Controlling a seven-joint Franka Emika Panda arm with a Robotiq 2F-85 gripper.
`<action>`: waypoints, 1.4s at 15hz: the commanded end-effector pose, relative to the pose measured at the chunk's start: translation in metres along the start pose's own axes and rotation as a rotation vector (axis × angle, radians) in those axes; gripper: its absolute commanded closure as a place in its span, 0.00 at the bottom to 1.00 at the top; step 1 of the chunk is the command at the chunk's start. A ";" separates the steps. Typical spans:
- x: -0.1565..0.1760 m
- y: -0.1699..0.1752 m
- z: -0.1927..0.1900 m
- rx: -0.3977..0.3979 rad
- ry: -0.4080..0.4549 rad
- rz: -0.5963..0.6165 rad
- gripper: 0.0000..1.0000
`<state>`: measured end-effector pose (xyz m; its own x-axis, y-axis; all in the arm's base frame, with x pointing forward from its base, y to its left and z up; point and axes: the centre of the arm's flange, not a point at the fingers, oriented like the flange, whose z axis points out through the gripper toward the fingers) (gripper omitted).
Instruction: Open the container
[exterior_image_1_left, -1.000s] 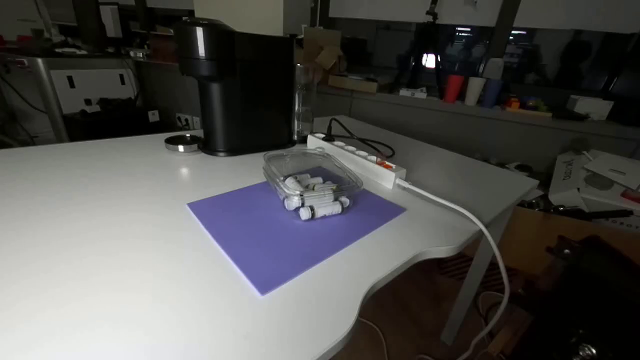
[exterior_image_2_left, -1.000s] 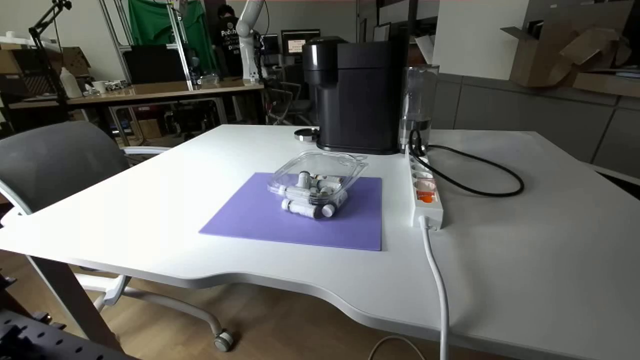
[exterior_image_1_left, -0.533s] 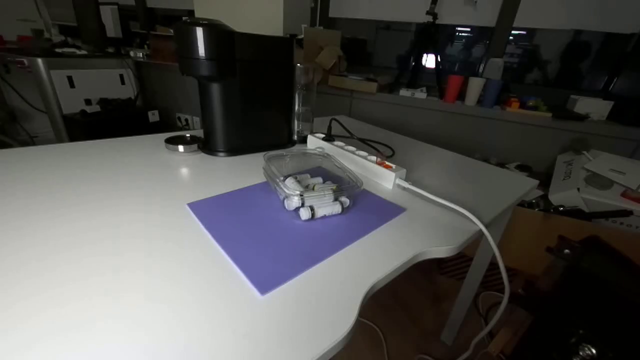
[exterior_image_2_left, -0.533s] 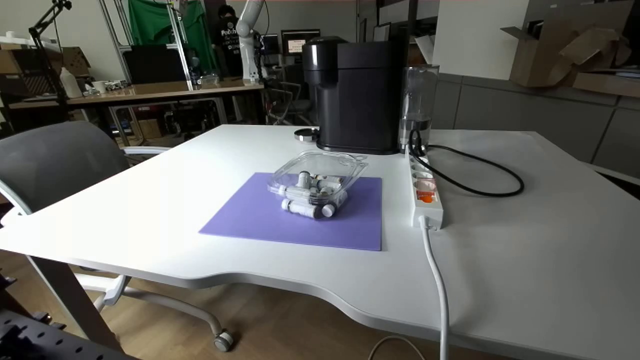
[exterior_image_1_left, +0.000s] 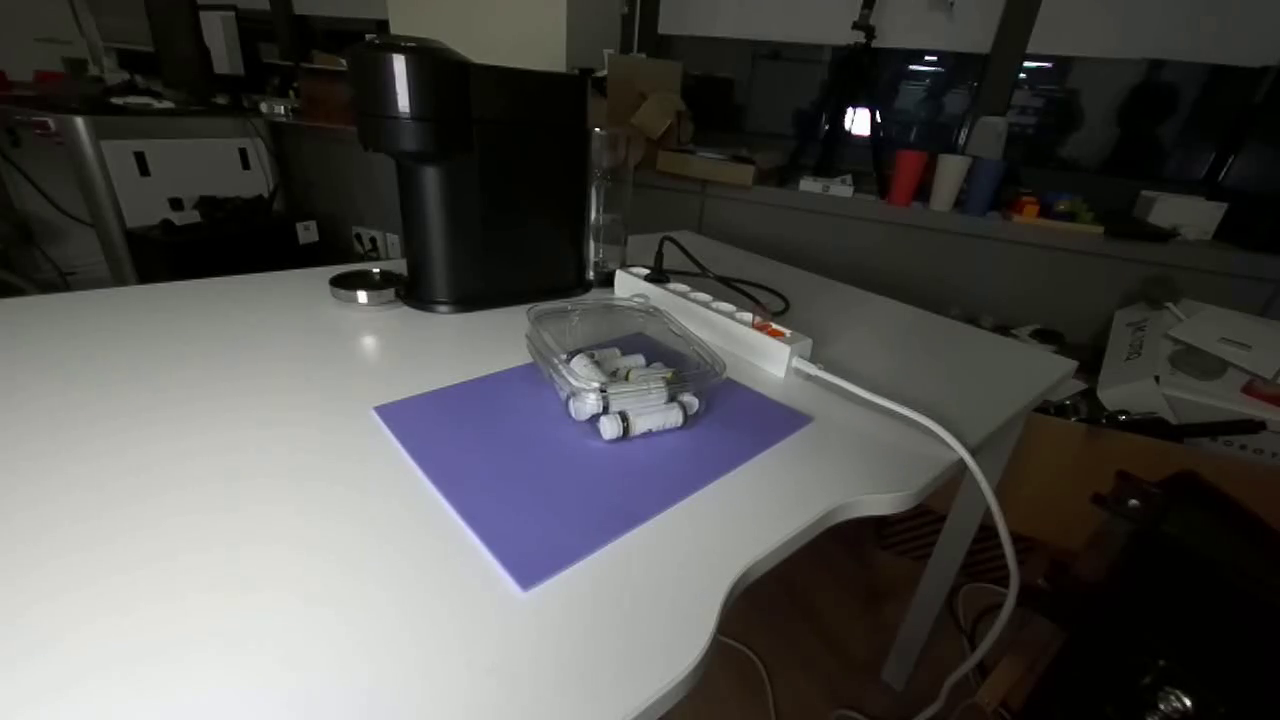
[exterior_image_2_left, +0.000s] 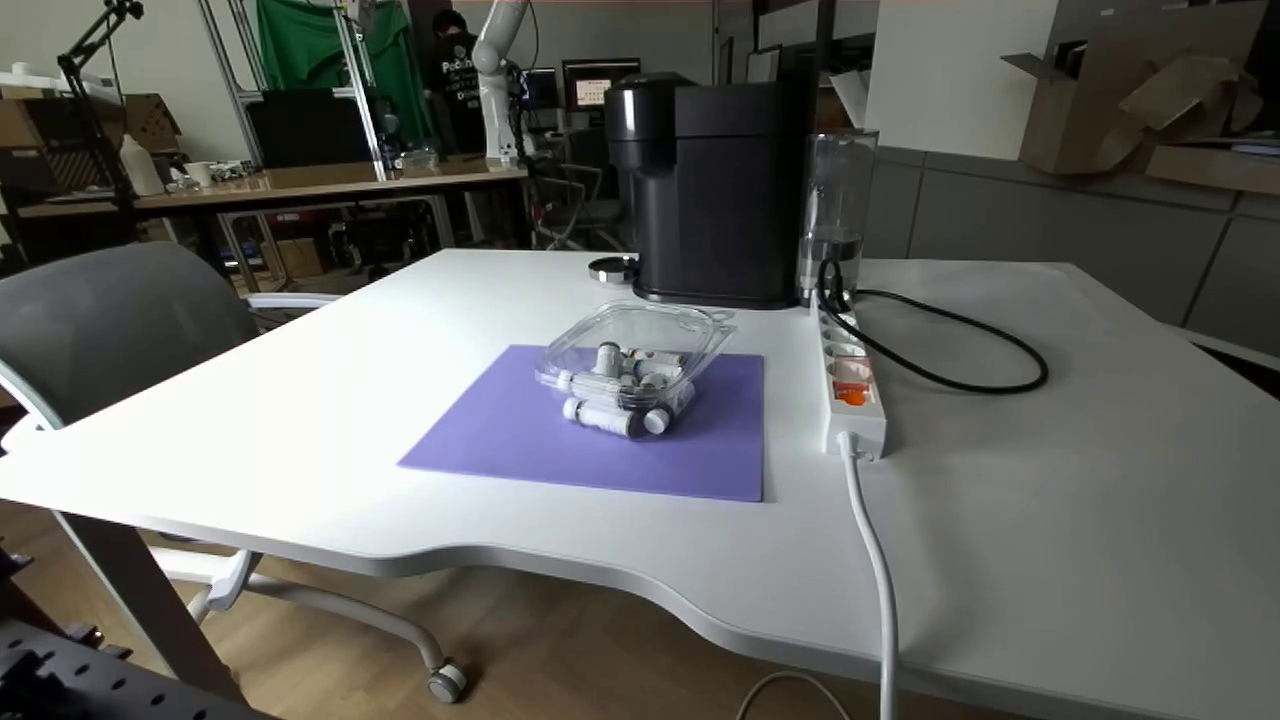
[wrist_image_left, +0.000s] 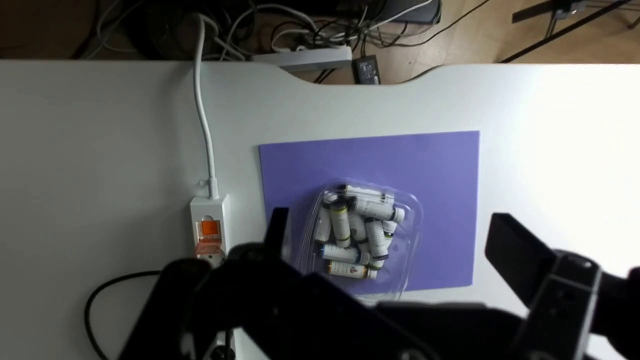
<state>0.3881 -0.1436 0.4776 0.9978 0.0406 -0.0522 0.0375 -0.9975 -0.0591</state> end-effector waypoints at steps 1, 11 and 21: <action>0.038 0.005 0.051 -0.067 0.067 -0.011 0.00; 0.092 0.002 0.127 -0.148 0.331 0.077 0.00; 0.135 0.029 0.183 -0.148 0.095 0.148 0.00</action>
<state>0.4800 -0.1389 0.3067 0.9916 -0.0607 0.1138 -0.0682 -0.9956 0.0639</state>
